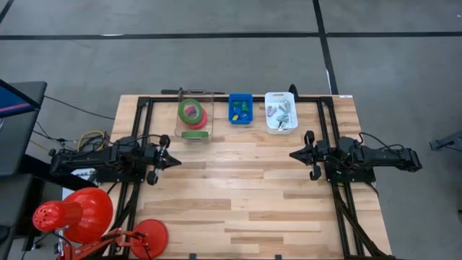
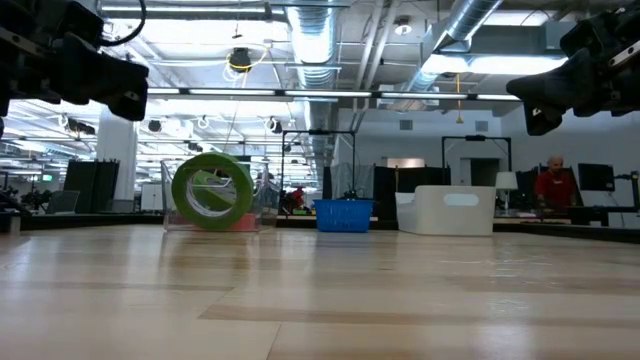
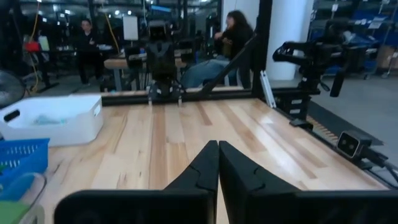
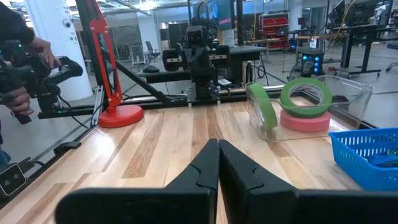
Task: Pick and place Stapler, Stapler remover, tape
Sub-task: Return to Home Position
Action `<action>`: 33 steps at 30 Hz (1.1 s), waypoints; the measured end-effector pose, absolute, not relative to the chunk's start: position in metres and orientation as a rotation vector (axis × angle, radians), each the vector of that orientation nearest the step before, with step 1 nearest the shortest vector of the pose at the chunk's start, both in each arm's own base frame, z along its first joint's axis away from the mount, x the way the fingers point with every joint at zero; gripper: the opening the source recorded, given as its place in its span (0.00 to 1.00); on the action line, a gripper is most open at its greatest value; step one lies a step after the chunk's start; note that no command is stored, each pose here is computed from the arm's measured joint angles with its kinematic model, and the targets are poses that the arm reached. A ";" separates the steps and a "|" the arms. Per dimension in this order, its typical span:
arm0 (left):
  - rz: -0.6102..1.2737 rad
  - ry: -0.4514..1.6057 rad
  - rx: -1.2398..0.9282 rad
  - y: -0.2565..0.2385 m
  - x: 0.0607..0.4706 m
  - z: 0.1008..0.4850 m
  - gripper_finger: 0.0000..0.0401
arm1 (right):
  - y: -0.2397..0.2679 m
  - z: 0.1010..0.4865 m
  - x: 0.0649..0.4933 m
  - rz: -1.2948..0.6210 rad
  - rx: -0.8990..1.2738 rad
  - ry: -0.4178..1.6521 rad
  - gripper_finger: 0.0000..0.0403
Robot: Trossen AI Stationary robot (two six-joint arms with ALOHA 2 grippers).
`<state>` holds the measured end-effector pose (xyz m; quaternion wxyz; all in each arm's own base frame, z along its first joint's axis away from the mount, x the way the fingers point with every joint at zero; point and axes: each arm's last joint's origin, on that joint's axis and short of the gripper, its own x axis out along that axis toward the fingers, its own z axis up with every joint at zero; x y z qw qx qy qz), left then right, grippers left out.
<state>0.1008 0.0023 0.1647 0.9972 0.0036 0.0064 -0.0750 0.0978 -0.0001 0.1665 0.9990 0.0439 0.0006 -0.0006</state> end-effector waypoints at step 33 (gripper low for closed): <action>-0.149 -0.039 -0.018 0.002 0.098 0.169 0.01 | 0.000 0.166 0.098 -0.001 0.088 0.001 0.00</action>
